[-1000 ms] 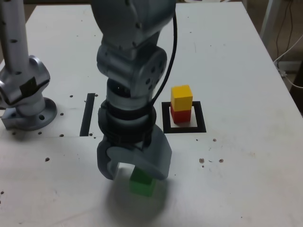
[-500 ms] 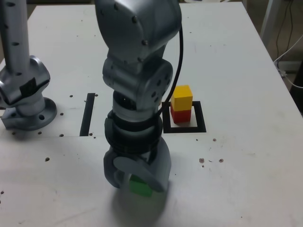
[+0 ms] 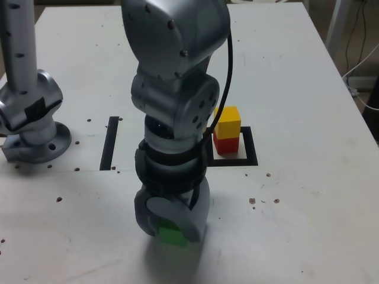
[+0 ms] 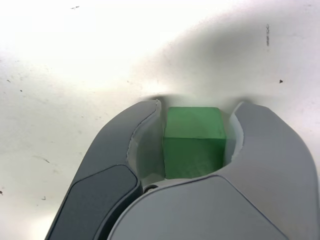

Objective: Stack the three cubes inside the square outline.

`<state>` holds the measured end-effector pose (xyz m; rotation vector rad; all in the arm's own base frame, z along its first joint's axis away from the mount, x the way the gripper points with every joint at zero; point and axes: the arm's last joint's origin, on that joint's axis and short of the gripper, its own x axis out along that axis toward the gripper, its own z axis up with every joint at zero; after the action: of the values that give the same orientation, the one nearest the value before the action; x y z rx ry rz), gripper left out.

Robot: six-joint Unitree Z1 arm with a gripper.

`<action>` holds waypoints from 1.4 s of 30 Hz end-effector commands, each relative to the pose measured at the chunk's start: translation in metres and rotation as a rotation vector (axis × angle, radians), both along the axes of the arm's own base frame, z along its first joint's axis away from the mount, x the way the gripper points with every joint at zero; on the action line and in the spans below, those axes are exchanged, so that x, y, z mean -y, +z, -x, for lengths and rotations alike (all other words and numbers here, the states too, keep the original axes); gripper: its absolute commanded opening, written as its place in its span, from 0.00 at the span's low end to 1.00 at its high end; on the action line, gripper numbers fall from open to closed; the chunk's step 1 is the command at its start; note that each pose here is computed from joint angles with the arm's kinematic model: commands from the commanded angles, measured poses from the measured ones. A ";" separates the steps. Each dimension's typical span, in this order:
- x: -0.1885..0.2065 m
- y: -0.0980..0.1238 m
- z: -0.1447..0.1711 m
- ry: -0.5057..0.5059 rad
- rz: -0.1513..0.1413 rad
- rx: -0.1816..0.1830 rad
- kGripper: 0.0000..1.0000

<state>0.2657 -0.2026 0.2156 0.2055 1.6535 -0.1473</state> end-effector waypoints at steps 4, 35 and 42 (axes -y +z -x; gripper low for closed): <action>-0.007 0.014 0.007 0.000 -0.014 0.005 0.10; -0.150 0.128 -0.057 0.287 -0.048 0.089 0.09; -0.169 0.118 -0.067 0.315 -0.055 0.065 0.08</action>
<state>0.3294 -0.0367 0.3385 -0.0067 1.5949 0.1355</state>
